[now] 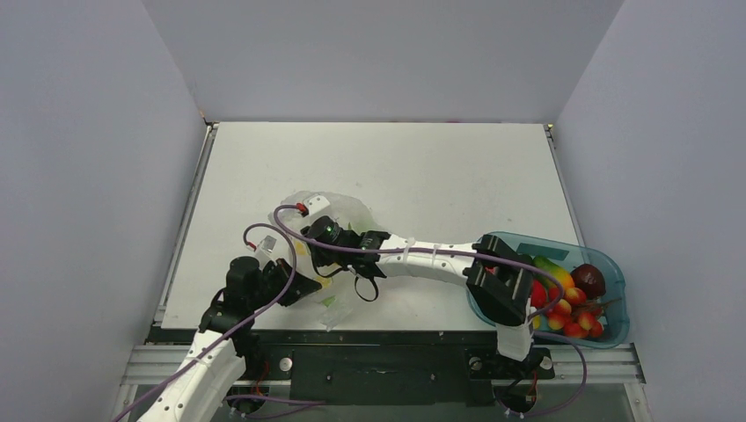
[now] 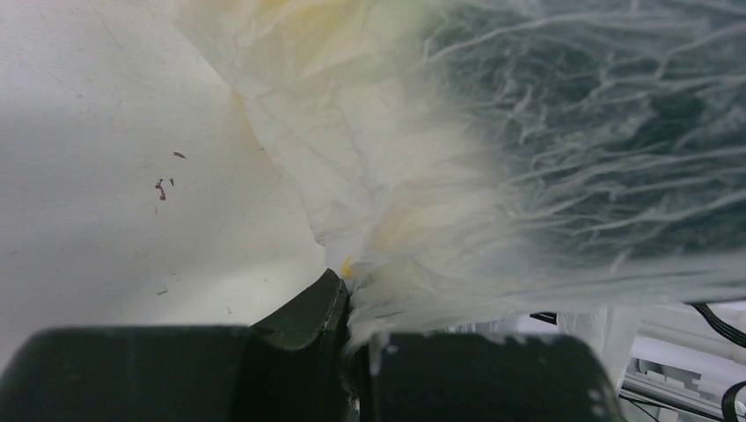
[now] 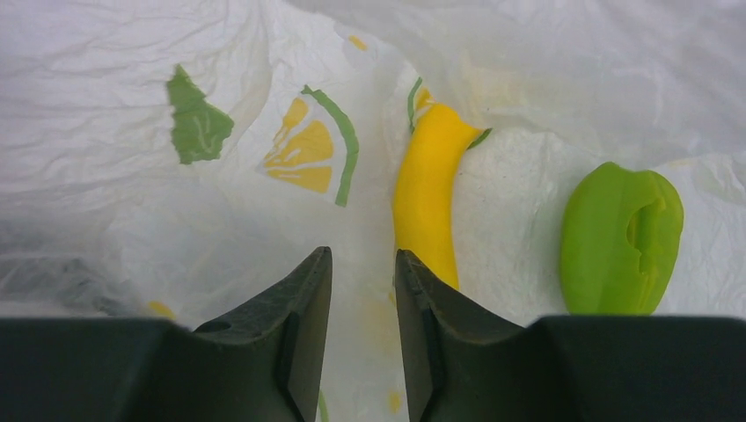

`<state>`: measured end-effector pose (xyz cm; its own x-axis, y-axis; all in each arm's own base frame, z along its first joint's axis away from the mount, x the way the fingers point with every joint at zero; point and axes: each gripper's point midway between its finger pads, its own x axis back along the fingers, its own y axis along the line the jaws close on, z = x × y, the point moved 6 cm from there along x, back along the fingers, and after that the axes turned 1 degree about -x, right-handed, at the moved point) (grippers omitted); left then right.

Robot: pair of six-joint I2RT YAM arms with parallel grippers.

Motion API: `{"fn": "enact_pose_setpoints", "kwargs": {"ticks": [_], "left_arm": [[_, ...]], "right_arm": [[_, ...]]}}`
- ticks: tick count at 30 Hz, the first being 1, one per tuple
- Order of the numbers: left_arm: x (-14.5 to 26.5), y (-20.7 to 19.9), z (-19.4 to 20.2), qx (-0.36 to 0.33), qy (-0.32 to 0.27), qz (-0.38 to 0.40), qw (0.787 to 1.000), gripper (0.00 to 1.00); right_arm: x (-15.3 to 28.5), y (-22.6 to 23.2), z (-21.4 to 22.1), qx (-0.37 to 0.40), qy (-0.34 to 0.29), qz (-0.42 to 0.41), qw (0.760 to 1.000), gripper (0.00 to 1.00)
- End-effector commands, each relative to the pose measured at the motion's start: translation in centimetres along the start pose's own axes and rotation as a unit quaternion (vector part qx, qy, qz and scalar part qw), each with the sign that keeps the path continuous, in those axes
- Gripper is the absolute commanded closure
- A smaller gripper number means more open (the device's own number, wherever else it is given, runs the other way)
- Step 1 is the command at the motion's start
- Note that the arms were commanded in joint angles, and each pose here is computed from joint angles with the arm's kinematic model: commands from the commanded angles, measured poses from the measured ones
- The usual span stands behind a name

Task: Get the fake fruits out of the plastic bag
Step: Take out the fake fruit from the plastic bag.

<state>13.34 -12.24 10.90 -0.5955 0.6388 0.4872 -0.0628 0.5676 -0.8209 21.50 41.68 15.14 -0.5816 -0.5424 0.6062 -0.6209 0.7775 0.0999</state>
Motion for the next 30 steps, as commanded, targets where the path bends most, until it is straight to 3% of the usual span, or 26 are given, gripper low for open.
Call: {"fn": "enact_pose_setpoints", "kwargs": {"ticks": [1,20,30], "left_arm": [[0.6,-1.6,-1.0,-0.022,-0.016,0.021,0.999,1.00],[0.7,-1.2,-0.3,-0.021,-0.004,0.027,0.999,1.00],[0.7,-1.1,-0.2,-0.021,-0.007,0.026,0.999,1.00]], "right_arm": [[-1.5,-0.5,-1.4,0.013,-0.041,0.012,0.999,0.68],[-7.4,-2.9,3.0,0.048,0.027,0.064,0.996,0.56],[-4.1,-2.3,0.5,0.043,0.008,0.035,0.998,0.73]]}}
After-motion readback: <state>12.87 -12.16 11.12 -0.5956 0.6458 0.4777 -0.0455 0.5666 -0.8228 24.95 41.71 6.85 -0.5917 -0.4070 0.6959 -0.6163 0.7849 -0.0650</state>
